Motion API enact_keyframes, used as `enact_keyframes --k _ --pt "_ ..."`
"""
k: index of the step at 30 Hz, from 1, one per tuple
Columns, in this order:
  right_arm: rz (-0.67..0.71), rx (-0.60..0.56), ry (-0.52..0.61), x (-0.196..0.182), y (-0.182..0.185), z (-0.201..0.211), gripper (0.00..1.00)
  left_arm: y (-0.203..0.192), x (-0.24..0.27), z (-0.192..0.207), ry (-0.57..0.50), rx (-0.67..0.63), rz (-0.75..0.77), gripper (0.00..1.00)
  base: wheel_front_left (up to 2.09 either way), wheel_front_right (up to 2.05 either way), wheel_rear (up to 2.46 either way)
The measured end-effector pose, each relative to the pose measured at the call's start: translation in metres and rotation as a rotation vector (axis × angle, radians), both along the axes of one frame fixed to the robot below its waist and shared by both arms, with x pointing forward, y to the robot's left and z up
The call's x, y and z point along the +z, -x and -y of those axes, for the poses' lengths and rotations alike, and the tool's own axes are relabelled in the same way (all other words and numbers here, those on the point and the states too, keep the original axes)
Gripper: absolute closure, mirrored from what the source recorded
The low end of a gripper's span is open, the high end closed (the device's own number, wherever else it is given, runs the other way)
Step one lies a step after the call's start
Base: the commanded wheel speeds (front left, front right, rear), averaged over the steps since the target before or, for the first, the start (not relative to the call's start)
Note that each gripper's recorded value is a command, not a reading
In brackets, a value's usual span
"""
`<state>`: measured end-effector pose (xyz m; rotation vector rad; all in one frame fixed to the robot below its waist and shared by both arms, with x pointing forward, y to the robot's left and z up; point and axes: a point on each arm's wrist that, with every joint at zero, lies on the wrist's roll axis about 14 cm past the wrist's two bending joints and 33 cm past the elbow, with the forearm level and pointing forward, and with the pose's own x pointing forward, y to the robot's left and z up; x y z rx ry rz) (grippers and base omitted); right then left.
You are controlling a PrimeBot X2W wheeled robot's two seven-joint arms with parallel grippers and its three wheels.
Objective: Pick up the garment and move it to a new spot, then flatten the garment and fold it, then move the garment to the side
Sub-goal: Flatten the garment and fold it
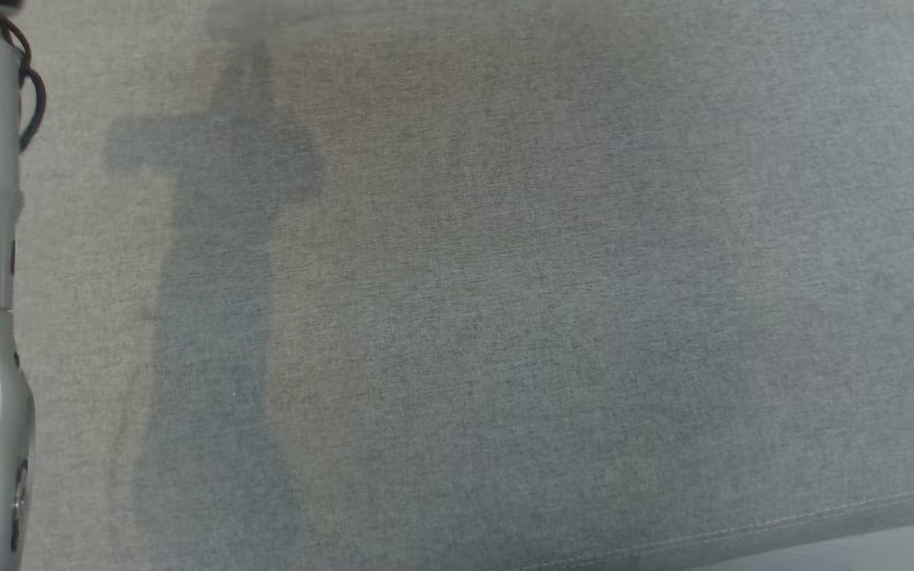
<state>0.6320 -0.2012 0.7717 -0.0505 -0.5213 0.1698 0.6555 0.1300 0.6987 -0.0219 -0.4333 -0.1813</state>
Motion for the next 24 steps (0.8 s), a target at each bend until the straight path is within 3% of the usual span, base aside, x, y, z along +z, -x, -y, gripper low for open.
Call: enact_keyframes --k 8,14,18,24 --pt "-0.341 0.049 -0.032 -0.136 -0.016 -0.037 1.0 -0.011 -0.145 0.006 0.072 0.035 -0.392 1.0 0.0 0.0 0.0" --pt "-0.496 0.091 -0.051 -0.226 -0.009 -0.048 1.0 -0.003 -0.196 0.025 0.13 -0.021 -0.472 1.0 0.0 0.0 0.0" --pt "-0.594 0.139 -0.092 -0.284 0.02 -0.053 1.0 0.028 -0.241 0.016 0.147 -0.007 -0.532 1.0 0.0 0.0 0.0" --pt "-0.648 0.134 -0.22 -0.324 0.088 -0.036 1.0 0.089 -0.271 -0.007 0.167 0.042 -0.554 1.0 0.0 0.0 0.0"
